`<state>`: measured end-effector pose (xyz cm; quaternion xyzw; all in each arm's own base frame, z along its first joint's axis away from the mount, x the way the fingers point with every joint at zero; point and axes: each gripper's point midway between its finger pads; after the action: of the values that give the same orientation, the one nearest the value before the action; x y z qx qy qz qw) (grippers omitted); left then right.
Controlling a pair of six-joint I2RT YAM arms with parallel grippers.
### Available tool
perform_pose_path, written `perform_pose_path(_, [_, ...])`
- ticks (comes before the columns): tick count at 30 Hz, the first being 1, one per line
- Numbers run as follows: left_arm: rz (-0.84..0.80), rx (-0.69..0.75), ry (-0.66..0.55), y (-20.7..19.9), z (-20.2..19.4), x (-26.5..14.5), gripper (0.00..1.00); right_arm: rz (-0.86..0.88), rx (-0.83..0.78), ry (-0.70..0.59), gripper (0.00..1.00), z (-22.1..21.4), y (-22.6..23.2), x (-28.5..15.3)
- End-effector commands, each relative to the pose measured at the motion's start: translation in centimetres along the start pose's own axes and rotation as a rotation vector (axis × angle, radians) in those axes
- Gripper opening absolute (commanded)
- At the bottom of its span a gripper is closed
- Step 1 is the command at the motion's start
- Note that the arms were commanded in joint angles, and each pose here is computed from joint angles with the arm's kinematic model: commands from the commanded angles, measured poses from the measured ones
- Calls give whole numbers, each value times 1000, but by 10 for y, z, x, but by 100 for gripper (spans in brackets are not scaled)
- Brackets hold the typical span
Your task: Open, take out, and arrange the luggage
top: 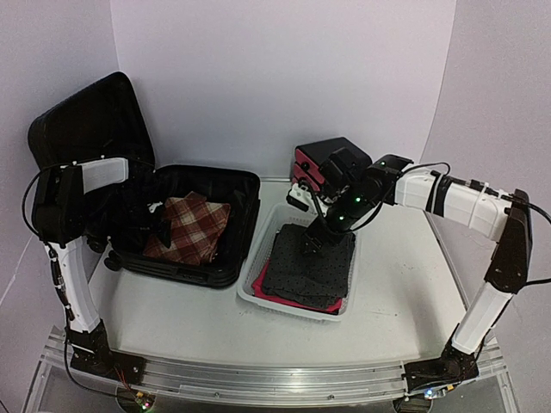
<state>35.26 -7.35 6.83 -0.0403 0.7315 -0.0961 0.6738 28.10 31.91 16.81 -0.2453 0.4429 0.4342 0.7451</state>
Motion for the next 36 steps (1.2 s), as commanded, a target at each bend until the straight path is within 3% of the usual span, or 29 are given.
perform_pose_path(1, [-48, 9, -14, -5, 3, 2, 97, 6, -63, -84, 98, 24, 12, -22])
perform_pose_path(5, [-70, 12, -2, -7, 1, 9, 96, 6, -79, -84, 98, 27, 13, -18])
perform_pose_path(9, [-96, 9, 5, -11, -1, 10, 88, 16, -106, -91, 98, 36, 15, -13])
perform_pose_path(21, [-114, -33, 4, -14, -6, 6, 52, 36, -177, -126, 98, 66, 14, 8])
perform_pose_path(36, [-266, -109, -107, -47, 16, -42, 15, 103, -241, -223, 98, 131, 17, 56])
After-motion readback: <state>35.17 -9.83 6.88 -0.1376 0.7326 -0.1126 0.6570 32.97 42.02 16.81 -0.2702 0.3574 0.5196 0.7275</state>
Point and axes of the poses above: each gripper's point midway between its finger pads, its own x axis out along the fingers, its own y axis along the line the jaws close on, z = x × y, and after that the axes turned 2 degrees about -x, right-handed
